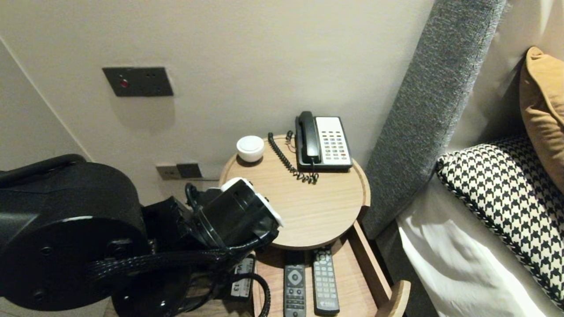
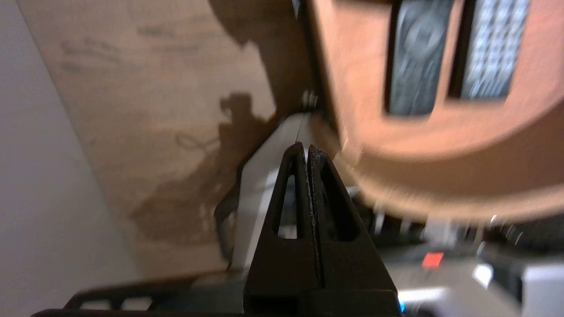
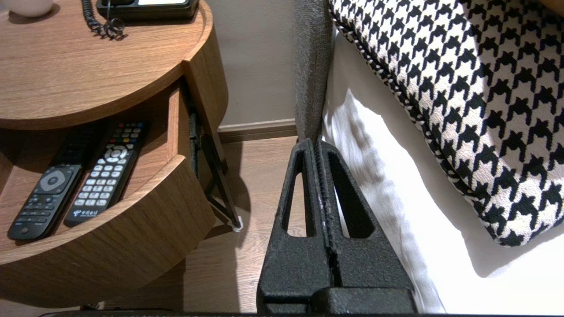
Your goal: Close the nightstand drawer
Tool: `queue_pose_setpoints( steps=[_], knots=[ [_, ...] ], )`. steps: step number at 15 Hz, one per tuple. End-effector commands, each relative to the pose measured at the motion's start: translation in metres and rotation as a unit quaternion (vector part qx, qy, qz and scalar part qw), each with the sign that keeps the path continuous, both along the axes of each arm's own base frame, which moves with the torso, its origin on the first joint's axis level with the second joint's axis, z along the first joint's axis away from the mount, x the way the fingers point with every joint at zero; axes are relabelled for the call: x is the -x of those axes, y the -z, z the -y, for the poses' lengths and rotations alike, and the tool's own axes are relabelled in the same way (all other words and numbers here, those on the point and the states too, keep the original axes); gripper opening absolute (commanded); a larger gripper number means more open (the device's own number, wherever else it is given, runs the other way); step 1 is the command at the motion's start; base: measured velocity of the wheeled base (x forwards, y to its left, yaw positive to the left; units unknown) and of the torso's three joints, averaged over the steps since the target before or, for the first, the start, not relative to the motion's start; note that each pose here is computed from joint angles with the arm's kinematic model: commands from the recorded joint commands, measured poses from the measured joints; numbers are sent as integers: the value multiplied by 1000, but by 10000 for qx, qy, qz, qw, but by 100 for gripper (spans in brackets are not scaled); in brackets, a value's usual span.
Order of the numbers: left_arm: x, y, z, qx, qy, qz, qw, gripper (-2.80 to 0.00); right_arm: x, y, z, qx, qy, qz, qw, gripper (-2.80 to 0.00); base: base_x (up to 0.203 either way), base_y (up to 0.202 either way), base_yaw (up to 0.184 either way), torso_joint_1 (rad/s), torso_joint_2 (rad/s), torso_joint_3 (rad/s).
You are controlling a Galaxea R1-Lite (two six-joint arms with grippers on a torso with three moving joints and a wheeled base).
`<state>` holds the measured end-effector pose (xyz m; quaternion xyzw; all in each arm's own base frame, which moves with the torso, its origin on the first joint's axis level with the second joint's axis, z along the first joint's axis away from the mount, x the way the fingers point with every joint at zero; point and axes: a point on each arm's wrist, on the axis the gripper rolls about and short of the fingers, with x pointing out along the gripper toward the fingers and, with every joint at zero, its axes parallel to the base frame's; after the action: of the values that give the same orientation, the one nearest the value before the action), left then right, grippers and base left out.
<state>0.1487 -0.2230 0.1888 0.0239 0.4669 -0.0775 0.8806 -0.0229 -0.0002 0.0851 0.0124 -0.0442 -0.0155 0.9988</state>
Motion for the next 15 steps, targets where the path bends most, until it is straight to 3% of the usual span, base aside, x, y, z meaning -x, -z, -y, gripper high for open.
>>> queue_pose_setpoints(
  steps=[1,6,10,15],
  knots=[
    [13,5,-14,-181,105,-210,9996,-280,-3,11,0,-3,1,-195,9998,-280,0,0,0,0,0,0],
    [34,33,-21,-390,583,-1319,9888,-280,-3,11,0,-3,1,-192,9998,-280,0,0,0,0,0,0],
    [34,46,-15,-378,740,-1918,9779,-280,-3,11,0,-3,1,-195,9998,-280,0,0,0,0,0,0],
    [27,63,-3,-572,735,-2109,9731,-280,-3,11,0,-3,1,-195,9998,-280,0,0,0,0,0,0]
  ],
)
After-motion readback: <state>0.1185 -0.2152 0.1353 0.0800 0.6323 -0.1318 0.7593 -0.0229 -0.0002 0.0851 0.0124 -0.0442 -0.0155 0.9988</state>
